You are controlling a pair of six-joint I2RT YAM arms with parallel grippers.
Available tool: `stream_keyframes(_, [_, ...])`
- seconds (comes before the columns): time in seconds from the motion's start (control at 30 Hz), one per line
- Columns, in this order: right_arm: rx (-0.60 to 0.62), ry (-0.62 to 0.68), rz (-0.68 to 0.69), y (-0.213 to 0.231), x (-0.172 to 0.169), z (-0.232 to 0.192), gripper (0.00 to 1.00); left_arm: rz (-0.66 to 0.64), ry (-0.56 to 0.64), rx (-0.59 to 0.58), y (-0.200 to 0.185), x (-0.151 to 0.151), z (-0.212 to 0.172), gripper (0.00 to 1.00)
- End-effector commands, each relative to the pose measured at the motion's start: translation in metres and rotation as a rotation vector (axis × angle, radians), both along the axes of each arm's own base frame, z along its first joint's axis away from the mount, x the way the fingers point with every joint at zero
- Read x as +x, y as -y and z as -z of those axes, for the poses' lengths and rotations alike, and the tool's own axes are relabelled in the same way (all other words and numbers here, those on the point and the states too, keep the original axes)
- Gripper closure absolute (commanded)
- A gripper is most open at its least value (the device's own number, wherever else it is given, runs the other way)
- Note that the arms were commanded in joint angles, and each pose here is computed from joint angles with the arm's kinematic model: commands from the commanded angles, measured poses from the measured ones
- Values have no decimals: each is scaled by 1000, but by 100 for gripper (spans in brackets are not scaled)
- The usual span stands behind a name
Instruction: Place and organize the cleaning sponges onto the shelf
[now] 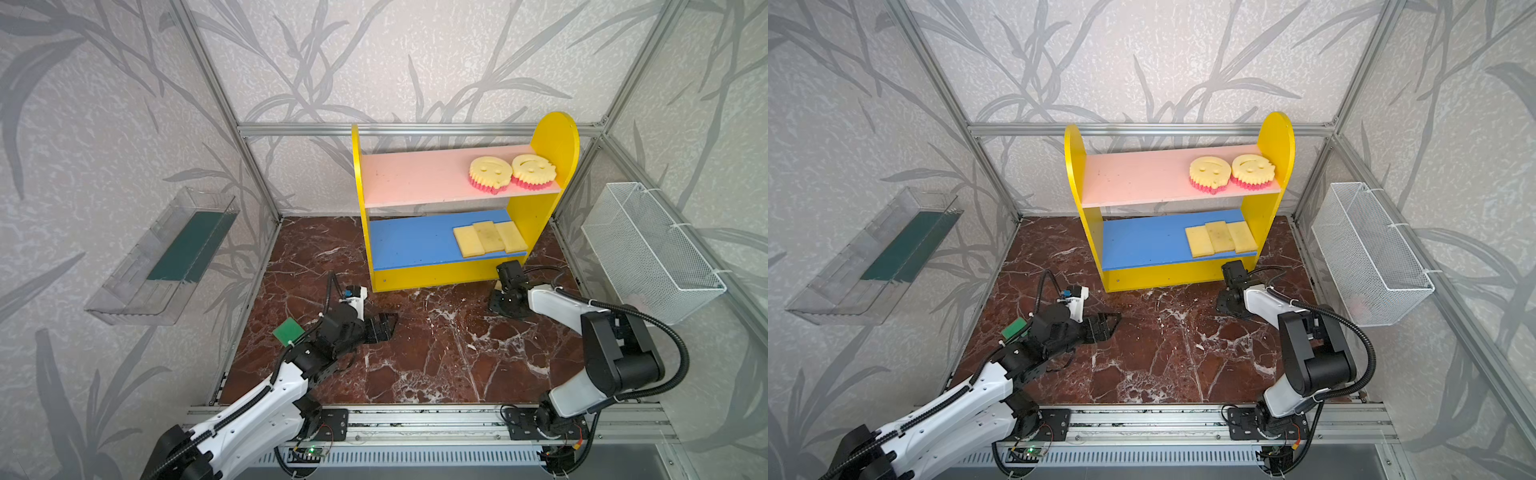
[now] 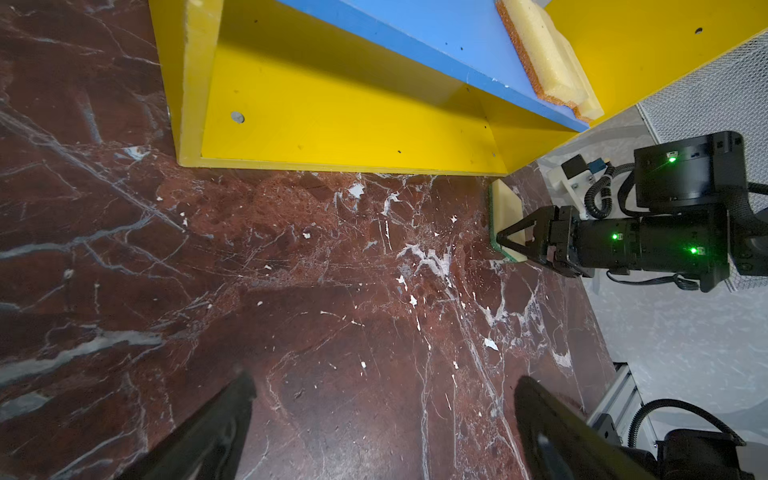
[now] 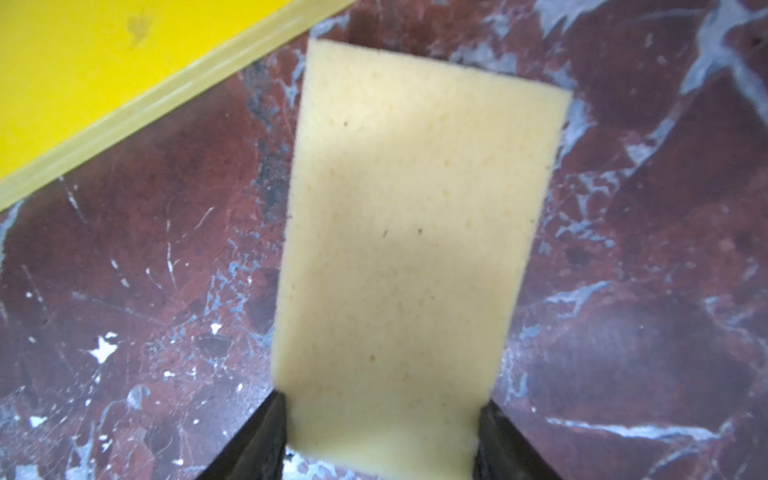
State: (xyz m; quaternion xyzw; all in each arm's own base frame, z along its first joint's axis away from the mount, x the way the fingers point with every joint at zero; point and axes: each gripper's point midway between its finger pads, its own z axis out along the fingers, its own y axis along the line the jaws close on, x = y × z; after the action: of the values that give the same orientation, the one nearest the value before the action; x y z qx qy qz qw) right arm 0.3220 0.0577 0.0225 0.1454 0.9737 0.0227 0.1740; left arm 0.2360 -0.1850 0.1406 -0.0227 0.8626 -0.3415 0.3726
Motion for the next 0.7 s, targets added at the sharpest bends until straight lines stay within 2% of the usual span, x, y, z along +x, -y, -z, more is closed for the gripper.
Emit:
stream_keyframes(0.0, [12,6,-63,-4,-2,-11,36,-19,9,5,-6,-1,-2,1])
stream_keyframes(0.37, [57,155,-178,-19,17,-41,35,-18,15,15,-6,-1,-1,1])
stream_keyframes(0.67, [-29,308,-259,-14,48,-64,29,-29,36,23,-6,4,-2,1])
